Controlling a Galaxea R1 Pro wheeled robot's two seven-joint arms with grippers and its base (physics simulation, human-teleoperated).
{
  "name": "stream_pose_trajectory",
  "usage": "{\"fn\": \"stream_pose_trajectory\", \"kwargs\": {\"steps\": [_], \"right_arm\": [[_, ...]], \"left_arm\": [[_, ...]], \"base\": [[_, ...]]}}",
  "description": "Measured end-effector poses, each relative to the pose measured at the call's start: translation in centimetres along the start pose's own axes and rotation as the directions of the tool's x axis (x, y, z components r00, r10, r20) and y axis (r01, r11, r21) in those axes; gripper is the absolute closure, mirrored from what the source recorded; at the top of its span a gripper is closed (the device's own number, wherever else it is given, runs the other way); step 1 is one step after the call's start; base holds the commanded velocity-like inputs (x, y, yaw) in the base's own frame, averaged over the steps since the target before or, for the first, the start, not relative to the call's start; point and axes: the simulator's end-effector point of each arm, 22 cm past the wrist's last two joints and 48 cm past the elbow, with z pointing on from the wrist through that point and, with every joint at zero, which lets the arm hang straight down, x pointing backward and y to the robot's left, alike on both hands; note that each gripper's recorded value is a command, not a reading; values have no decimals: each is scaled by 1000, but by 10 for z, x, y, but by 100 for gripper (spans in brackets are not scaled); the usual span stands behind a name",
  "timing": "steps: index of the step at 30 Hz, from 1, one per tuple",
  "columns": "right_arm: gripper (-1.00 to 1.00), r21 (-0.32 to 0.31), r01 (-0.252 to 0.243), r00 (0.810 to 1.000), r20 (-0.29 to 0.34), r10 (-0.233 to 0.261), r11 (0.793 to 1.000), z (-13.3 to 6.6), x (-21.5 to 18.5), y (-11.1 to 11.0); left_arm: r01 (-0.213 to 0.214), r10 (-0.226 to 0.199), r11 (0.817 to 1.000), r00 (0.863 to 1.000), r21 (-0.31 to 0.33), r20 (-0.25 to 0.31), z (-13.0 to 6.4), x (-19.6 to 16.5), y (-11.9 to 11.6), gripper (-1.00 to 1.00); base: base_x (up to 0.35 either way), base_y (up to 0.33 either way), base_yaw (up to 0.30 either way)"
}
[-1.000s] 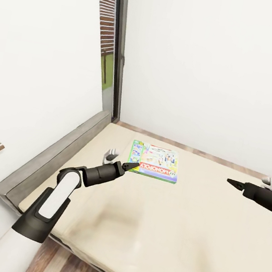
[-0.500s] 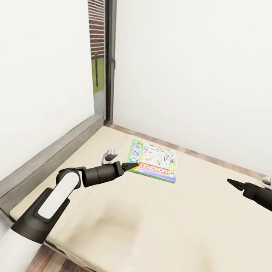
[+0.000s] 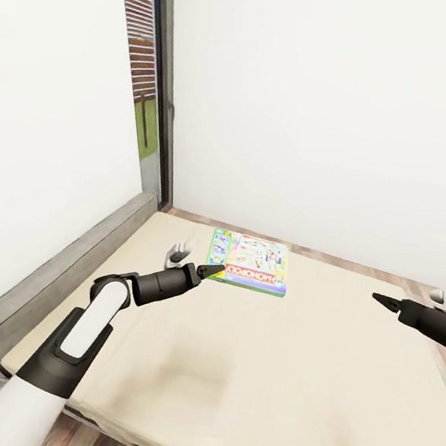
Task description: Put all the toys in the child's room - the three board games (two on the bed and one on the table), the two jigsaw puzzles on the table, and the tennis ball on the table - inside the toy box on the table in the child's room.
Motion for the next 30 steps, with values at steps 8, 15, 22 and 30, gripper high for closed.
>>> {"fn": "stream_pose_trajectory", "kwargs": {"steps": [8, 15, 22, 30], "right_arm": [[-100, -3, 2, 1000, 11, -2, 1000, -10, -7, 3], [-100, -5, 3, 1000, 21, -3, 1000, -14, -11, 5], [-100, -7, 5, 999, 31, -5, 1000, -19, -15, 6], [-100, -10, 7, 999, 43, -6, 1000, -24, -19, 8]], "left_arm": [[-5, 5, 1000, 1000, 4, 11, -6, -5, -10, 100], [-11, 10, 1000, 1000, 10, 11, -8, -7, -15, 100], [-19, 19, 1000, 1000, 14, 7, -10, -7, -21, 100], [-26, 26, 999, 1000, 23, 4, -12, -8, -28, 100]], "base": [[0, 0, -130], [0, 0, -130], [0, 0, -130], [0, 0, -130]]}}
